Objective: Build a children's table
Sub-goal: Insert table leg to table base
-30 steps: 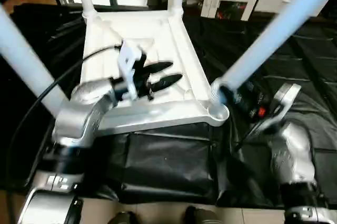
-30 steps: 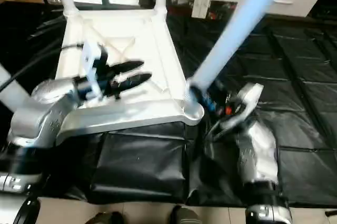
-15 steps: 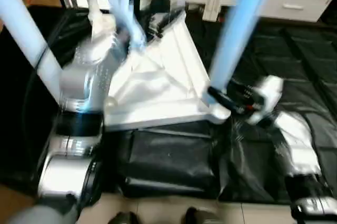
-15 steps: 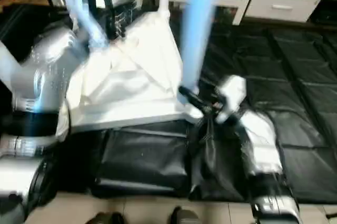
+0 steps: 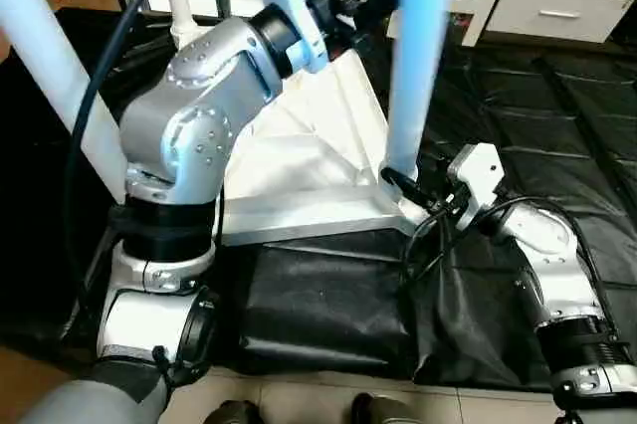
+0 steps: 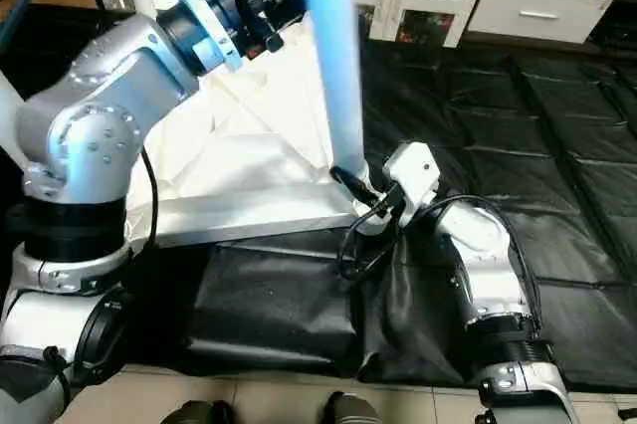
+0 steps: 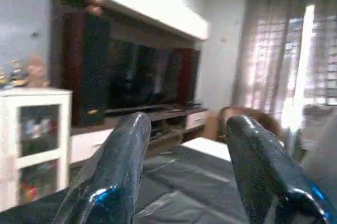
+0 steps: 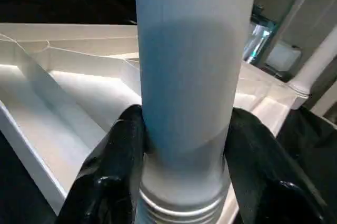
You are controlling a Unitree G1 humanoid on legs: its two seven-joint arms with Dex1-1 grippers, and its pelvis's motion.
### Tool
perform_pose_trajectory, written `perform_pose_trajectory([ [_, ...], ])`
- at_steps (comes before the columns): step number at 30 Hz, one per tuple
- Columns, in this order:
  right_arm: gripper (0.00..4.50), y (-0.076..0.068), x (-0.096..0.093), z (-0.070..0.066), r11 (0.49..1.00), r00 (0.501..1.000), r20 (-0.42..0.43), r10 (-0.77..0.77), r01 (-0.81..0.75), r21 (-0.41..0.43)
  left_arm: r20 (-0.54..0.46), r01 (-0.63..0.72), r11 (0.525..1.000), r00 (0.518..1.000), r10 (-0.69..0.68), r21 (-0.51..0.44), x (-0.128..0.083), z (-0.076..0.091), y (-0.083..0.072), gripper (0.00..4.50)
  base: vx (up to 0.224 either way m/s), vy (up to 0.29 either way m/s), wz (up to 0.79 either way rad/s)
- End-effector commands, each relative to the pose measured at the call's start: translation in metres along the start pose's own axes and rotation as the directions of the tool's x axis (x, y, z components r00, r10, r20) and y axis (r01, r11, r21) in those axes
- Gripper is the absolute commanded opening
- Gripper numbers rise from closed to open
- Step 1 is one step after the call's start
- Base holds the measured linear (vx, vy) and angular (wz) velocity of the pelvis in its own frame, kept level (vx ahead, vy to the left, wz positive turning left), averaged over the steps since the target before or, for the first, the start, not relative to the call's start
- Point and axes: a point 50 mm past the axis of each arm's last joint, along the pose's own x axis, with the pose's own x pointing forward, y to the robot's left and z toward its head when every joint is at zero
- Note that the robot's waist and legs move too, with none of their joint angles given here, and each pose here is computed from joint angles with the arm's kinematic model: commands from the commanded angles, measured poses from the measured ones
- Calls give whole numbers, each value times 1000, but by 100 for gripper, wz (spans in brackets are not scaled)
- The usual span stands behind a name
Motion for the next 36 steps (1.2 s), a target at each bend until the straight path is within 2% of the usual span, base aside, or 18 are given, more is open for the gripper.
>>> perform_pose_trajectory([
  [1,186,-6,0,2,1000,1000,-14,-13,13,-24,14,98,995,995,-98,17,6,10,-16,262,0,0,0],
  [5,186,-6,1,2,1000,1000,-18,-18,18,-22,8,141,990,990,-142,14,5,11,-22,262,0,0,0],
  [7,186,-7,1,2,1000,1000,-5,-28,28,-8,7,78,997,997,-78,18,3,11,-15,262,0,0,0],
  [11,186,-16,1,8,988,993,53,-103,96,122,-32,-144,985,989,147,96,-8,3,18,262,0,0,0],
  [12,186,-22,-2,10,973,988,81,-130,111,203,-96,-179,970,976,196,166,-18,-11,31,262,0,0,0],
  [13,186,-23,-2,11,972,988,83,-131,112,208,-100,-180,969,975,199,171,-19,-12,32,262,0,0,0],
  [14,186,-25,-4,11,962,987,87,-135,110,249,-143,-177,961,967,210,214,-25,-21,37,262,0,0,0],
  [15,186,-29,-9,9,940,989,96,-110,72,332,-251,-133,950,946,206,281,-39,-45,41,262,0,0,0],
  [17,186,-31,-13,7,921,992,99,-80,36,389,-343,-70,945,921,184,319,-51,-64,42,262,0,0,0],
  [18,186,-31,-16,5,912,994,95,-46,3,409,-399,-25,951,904,154,309,-59,-76,40,262,0,0,0],
  [19,186,-31,-16,5,912,994,95,-46,3,409,-399,-25,951,904,154,309,-59,-76,40,262,0,0,0],
  [20,186,-30,-20,2,904,996,85,-1,-35,426,-449,23,959,887,111,282,-67,-89,35,280,0,0,0],
  [23,186,-30,-32,-3,873,992,86,89,-119,472,-600,177,969,799,-40,171,-94,-129,20,299,0,0,0],
  [25,186,-33,-36,-6,876,993,72,95,-118,467,-649,217,962,759,-59,167,-103,-146,18,316,0,0,0],
  [30,186,-41,-39,-6,896,997,49,56,-72,437,-681,230,956,731,-44,184,-108,-161,21,361,0,0,0],
  [32,186,-46,-40,-4,908,999,48,25,-43,417,-692,232,946,722,-13,224,-109,-166,24,380,0,0,0],
  [34,186,-47,-40,-4,909,998,52,20,-40,415,-695,230,945,719,-4,232,-109,-167,25,384,0,0,0],
  [36,186,-49,-42,-3,913,998,54,19,-40,405,-722,256,939,692,-12,230,-115,-173,27,394,0,0,0],
])
